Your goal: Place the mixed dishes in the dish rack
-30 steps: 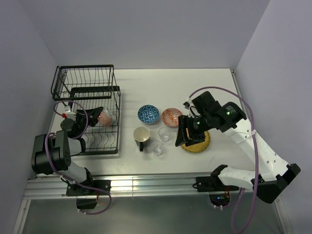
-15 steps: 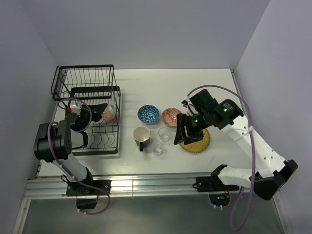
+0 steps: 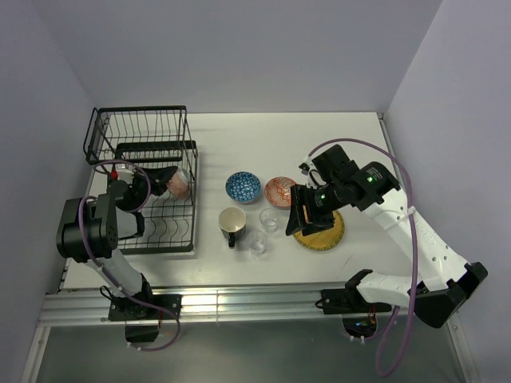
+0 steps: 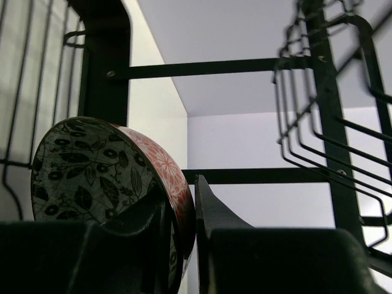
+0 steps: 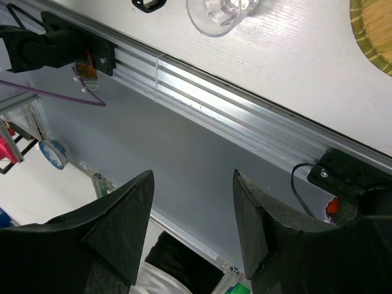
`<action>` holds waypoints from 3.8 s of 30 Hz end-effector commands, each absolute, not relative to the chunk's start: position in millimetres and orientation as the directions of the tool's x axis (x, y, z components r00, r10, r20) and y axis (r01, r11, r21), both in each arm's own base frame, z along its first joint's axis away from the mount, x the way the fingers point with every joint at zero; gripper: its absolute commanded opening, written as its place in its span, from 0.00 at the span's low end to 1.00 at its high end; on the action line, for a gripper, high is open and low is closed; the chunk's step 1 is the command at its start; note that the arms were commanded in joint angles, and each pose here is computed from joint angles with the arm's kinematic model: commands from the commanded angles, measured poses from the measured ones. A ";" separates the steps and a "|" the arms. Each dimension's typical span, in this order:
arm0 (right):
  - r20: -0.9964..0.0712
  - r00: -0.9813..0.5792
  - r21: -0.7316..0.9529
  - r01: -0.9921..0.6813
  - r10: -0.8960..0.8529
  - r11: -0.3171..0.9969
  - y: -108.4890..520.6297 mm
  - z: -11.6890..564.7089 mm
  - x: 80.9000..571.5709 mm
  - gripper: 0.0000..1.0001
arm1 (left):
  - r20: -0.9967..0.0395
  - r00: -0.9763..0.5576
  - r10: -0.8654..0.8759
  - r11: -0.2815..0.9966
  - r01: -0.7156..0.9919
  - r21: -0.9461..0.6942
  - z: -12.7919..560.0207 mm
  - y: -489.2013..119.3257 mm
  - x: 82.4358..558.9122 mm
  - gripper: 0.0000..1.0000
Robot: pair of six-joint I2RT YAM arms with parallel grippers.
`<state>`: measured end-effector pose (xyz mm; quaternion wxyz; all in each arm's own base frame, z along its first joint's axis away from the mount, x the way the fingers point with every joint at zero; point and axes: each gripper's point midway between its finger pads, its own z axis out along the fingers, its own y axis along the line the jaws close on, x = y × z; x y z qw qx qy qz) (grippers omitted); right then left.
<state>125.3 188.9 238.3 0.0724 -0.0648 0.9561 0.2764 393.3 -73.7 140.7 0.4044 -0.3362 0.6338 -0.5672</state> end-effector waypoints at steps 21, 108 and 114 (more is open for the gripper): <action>-0.218 -0.973 0.546 -0.186 -0.077 0.817 188.0 249.9 132.8 0.62 | -0.292 -0.509 -0.810 0.213 0.209 -0.954 160.2 -94.7 379.9 0.14; -0.152 -0.965 0.062 0.205 0.212 0.977 135.6 54.5 347.2 0.00 | -0.492 -0.422 -0.761 0.457 0.189 -0.869 251.5 -89.7 301.2 0.70; -0.256 -0.947 -0.009 0.200 0.191 0.980 123.5 100.8 358.5 0.00 | -0.659 -0.382 -0.647 0.585 0.306 -0.751 295.5 -103.9 300.4 0.71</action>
